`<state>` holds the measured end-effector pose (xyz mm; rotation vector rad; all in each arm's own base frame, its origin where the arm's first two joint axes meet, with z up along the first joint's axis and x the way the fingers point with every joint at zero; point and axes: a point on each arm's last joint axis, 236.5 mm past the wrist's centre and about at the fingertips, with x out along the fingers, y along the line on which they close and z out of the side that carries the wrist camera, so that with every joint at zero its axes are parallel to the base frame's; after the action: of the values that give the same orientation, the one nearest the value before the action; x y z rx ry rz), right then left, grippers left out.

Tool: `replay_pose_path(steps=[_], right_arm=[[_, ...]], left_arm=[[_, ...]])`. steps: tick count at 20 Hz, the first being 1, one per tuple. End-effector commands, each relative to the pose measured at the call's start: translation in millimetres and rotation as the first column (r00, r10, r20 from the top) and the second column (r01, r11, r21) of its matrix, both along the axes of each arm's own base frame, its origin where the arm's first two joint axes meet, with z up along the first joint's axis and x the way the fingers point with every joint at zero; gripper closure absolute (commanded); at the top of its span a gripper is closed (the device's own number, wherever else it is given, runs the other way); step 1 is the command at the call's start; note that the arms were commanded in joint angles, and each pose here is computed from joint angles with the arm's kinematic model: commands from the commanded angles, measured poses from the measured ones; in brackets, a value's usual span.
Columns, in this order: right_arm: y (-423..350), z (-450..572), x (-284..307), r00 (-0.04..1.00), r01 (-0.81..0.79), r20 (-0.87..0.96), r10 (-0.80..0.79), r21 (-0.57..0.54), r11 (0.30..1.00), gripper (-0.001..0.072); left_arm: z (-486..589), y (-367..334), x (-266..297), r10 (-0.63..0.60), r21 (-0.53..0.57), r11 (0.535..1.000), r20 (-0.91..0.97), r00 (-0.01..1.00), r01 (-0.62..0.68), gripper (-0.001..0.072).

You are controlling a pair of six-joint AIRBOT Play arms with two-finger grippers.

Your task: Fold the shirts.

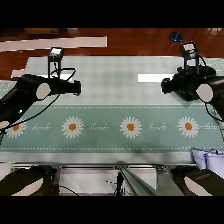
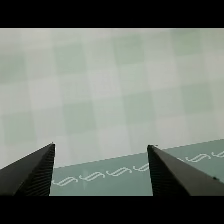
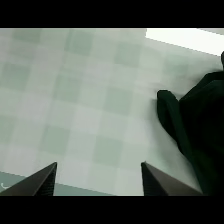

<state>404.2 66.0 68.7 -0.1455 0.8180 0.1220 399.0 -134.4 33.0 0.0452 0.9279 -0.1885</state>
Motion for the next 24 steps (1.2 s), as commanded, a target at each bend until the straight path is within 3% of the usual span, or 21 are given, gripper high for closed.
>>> replay_pose_path(steps=[1,16,24], right_arm=[[0.1,0.0,-0.1,1.000,0.000,0.000,0.000,0.000,1.000,0.0125],[0.7,1.3,1.2,1.000,-0.001,0.008,0.001,0.003,1.000,0.0125],[22.0,72.1,49.7,0.931,-0.067,0.363,0.035,0.076,0.995,0.0125]], left_arm=[[-0.3,0.2,0.0,0.000,0.000,1.000,-0.001,1.000,0.000,0.0031],[-0.3,0.2,0.0,0.000,0.000,1.000,-0.001,1.000,0.000,0.0031],[28.2,-15.5,29.6,-0.015,-0.067,0.997,0.171,0.985,0.027,0.0031]])
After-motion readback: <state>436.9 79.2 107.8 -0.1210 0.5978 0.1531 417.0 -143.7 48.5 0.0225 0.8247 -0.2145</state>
